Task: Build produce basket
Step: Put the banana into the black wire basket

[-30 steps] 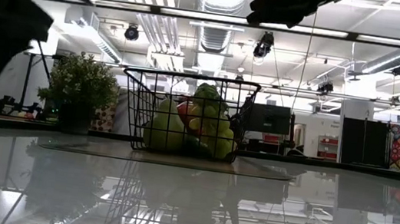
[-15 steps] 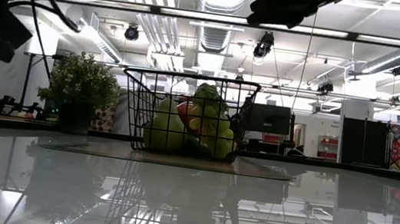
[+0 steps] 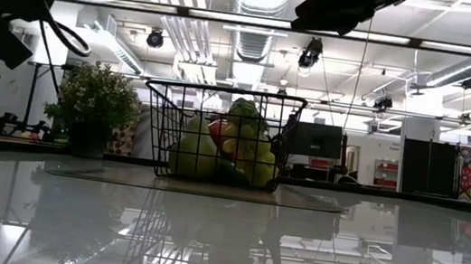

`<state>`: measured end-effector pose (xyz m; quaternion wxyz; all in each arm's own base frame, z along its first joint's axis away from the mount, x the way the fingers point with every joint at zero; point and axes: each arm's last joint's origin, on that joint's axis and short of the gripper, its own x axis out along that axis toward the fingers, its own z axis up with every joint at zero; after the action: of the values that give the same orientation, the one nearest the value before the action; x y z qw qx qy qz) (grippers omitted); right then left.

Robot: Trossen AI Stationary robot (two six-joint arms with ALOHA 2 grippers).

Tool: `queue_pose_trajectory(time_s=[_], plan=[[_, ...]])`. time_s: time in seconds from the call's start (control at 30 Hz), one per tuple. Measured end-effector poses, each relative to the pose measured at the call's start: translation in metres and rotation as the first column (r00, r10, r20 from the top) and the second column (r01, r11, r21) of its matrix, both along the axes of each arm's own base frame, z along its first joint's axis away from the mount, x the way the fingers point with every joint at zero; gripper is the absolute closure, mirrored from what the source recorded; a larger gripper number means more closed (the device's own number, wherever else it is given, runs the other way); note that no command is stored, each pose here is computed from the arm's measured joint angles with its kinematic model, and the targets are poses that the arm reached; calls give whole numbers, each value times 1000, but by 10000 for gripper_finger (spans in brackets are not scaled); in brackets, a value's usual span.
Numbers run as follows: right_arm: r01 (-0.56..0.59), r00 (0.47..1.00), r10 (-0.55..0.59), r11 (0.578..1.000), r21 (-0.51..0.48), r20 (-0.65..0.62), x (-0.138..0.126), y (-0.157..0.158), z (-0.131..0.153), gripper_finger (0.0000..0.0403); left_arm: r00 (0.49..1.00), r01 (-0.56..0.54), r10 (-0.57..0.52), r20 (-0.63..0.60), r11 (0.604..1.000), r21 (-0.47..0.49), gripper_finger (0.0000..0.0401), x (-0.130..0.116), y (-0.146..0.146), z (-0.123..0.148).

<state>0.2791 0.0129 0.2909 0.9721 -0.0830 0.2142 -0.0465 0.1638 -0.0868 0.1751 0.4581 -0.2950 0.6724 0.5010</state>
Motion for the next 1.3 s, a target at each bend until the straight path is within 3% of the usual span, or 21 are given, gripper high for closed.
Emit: queue_pose_trajectory(time_s=[0.13, 0.4, 0.8, 0.9, 1.0, 1.17, 1.3], plan=[[0, 1000, 0, 1000, 0, 0, 0, 0, 0, 124, 1000, -30, 30, -6, 999, 15, 166, 1, 0, 1], [1, 1000, -1, 1000, 0, 0, 0, 0, 0, 124, 996, -59, 65, -60, 994, 91, 384, -11, 6, -9], [2, 1000, -2, 1000, 3, 0, 0, 0, 0, 124, 997, -62, 69, -42, 989, 137, 387, -14, 8, -16], [3, 1000, -3, 1000, 3, 0, 0, 0, 0, 124, 998, -59, 57, 15, 989, 135, 387, -10, 7, -17], [3, 1000, -3, 1000, 2, 0, 0, 0, 0, 124, 986, -16, -4, 166, 993, 116, 386, 7, 1, -13], [10, 1000, -10, 1000, -2, -1, 0, 0, 0, 124, 982, 14, -32, 188, 995, 97, 386, 11, -1, -1], [23, 1000, -23, 1000, -10, -1, 0, -1, 0, 124, 993, 31, -42, 110, 994, 101, 386, 5, 1, 3]])
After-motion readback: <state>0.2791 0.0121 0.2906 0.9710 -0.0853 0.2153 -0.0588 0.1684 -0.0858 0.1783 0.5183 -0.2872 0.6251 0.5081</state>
